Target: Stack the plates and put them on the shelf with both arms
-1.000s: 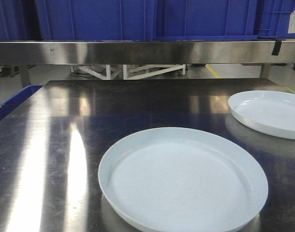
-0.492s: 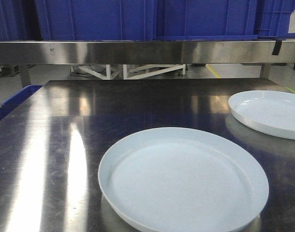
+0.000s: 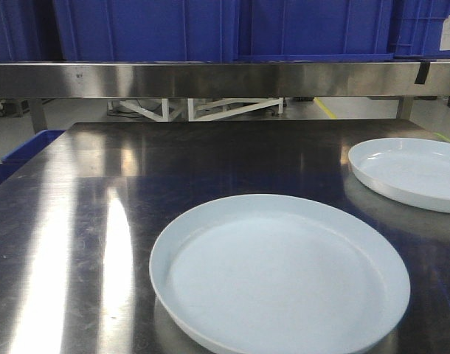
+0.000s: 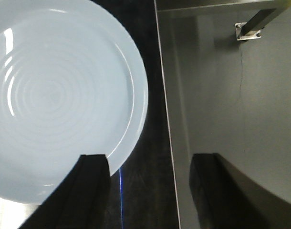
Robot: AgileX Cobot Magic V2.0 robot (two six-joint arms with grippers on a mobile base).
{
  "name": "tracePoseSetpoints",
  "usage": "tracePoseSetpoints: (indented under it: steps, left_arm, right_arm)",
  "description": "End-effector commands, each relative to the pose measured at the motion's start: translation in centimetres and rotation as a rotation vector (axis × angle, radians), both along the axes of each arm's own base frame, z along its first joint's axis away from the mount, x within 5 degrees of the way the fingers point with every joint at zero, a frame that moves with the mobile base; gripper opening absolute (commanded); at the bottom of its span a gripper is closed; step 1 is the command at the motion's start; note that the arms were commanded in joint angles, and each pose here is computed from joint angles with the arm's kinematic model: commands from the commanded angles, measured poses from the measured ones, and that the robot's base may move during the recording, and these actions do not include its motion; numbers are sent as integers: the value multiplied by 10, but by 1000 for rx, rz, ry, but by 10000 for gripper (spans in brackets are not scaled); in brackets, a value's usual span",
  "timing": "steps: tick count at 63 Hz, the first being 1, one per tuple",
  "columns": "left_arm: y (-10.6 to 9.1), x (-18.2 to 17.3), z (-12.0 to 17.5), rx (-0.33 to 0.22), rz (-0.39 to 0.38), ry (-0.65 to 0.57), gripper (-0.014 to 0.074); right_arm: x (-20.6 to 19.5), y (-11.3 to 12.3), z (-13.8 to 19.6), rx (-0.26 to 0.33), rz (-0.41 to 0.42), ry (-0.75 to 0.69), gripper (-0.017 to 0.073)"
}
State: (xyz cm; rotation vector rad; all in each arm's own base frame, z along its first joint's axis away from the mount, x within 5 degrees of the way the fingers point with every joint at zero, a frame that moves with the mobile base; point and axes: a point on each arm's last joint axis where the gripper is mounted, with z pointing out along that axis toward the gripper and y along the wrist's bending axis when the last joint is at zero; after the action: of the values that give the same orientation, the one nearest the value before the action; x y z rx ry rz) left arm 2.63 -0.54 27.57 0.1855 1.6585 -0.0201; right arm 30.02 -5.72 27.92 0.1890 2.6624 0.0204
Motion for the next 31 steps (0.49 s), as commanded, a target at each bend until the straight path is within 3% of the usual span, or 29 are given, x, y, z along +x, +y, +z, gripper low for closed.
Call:
tracePoseSetpoints:
  steps: [1,31]
  left_arm:
    - [0,1,14,-28,2,-83,89]
    - [0,1,14,-28,2,-83,89]
  right_arm:
    - [13,1,8,-25,27,-74,491]
    - [45,-5,-50,-20,39,15,485]
